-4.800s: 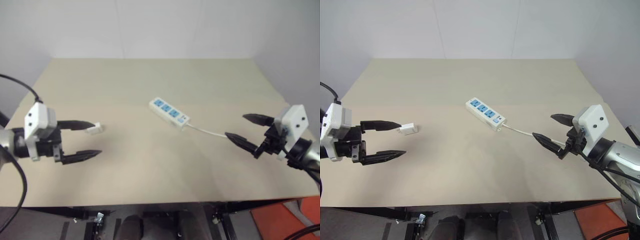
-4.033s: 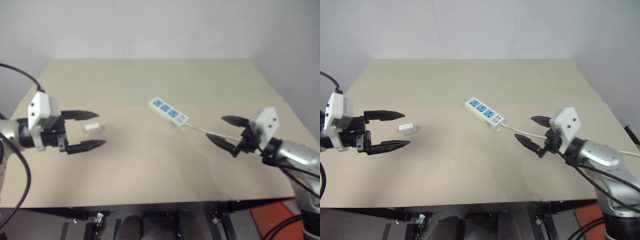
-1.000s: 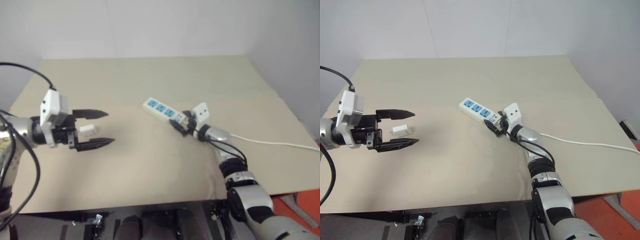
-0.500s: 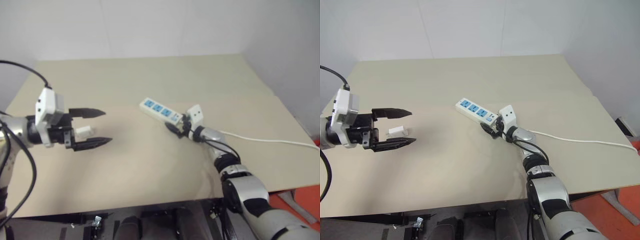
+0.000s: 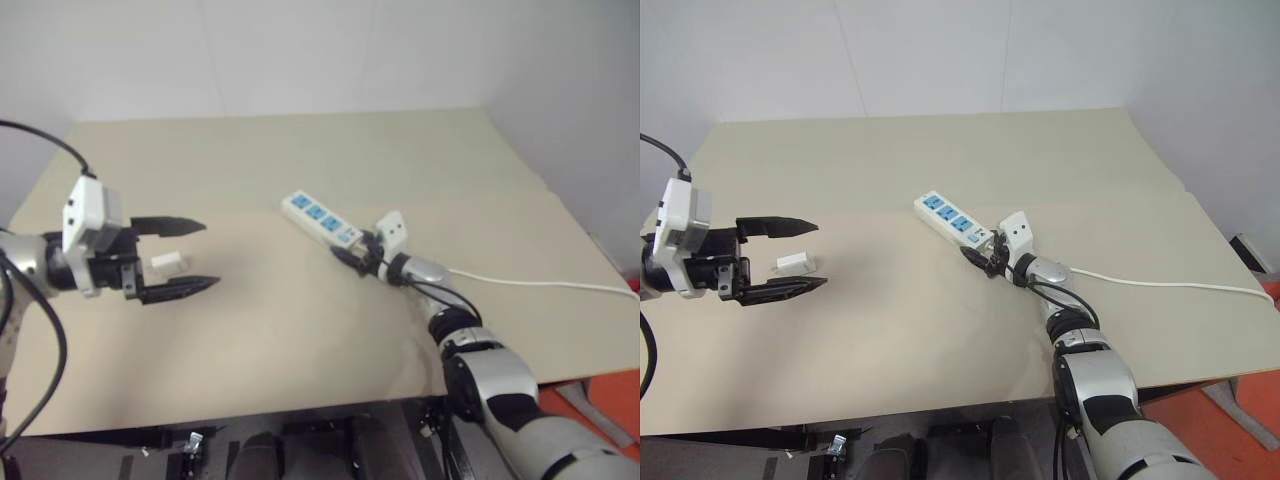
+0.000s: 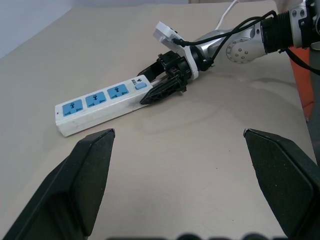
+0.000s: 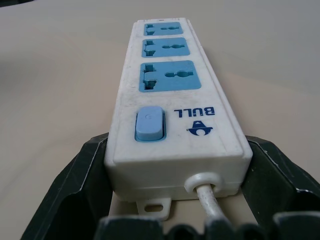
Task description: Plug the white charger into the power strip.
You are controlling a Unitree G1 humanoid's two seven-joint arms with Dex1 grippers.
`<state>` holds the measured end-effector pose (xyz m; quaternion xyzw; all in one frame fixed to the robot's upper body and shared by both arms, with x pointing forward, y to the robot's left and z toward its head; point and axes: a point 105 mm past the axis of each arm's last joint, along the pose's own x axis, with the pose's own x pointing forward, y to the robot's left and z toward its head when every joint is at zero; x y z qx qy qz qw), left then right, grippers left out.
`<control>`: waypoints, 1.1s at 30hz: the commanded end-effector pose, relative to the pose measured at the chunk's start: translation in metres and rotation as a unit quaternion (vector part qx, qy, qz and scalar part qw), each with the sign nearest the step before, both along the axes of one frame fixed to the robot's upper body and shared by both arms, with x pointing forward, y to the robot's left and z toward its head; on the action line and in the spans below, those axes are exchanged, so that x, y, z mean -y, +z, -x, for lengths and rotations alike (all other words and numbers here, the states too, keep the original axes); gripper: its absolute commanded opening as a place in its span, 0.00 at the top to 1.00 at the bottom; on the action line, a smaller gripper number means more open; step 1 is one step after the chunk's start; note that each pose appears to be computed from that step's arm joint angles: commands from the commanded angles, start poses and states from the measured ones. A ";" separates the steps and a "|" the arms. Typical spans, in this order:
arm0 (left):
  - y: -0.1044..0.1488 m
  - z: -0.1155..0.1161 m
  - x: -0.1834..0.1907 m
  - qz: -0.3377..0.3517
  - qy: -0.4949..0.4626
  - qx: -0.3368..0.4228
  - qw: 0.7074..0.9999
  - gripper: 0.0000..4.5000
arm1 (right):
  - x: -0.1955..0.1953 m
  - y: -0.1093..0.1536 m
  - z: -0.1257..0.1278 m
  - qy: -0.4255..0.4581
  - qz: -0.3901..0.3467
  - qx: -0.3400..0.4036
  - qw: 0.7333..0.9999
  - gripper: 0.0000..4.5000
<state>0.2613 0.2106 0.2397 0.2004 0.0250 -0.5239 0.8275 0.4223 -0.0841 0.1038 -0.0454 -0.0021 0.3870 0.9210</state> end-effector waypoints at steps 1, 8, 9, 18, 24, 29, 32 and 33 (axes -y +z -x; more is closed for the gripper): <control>0.013 0.004 0.000 -0.006 -0.005 0.020 1.000 0.00 | -0.003 0.024 0.014 0.057 -0.014 0.056 0.997 0.24; 0.013 -0.005 -0.004 -0.017 -0.012 0.015 1.000 0.00 | 0.008 0.027 0.092 0.242 0.055 0.060 0.967 0.24; 0.014 -0.006 -0.004 -0.019 -0.015 0.015 1.000 0.00 | 0.008 0.025 0.098 0.255 0.065 0.057 0.963 0.24; 0.015 -0.023 -0.006 -0.052 -0.035 0.016 0.998 0.00 | -0.003 0.002 0.099 0.274 0.110 0.051 0.954 0.24; 0.026 -0.044 -0.025 -0.085 -0.030 0.011 0.996 0.00 | -0.005 -0.009 0.093 0.275 0.107 0.041 0.955 0.24; 0.035 -0.072 -0.052 -0.212 0.004 0.017 0.977 0.00 | -0.008 -0.012 0.092 0.284 0.108 0.040 0.952 0.24; 0.037 -0.089 -0.060 -0.306 0.020 0.016 0.952 0.00 | -0.010 -0.013 0.093 0.289 0.106 0.039 0.951 0.24; 0.037 -0.094 -0.062 -0.351 0.020 0.013 0.936 0.00 | -0.010 -0.013 0.093 0.291 0.104 0.038 0.950 0.24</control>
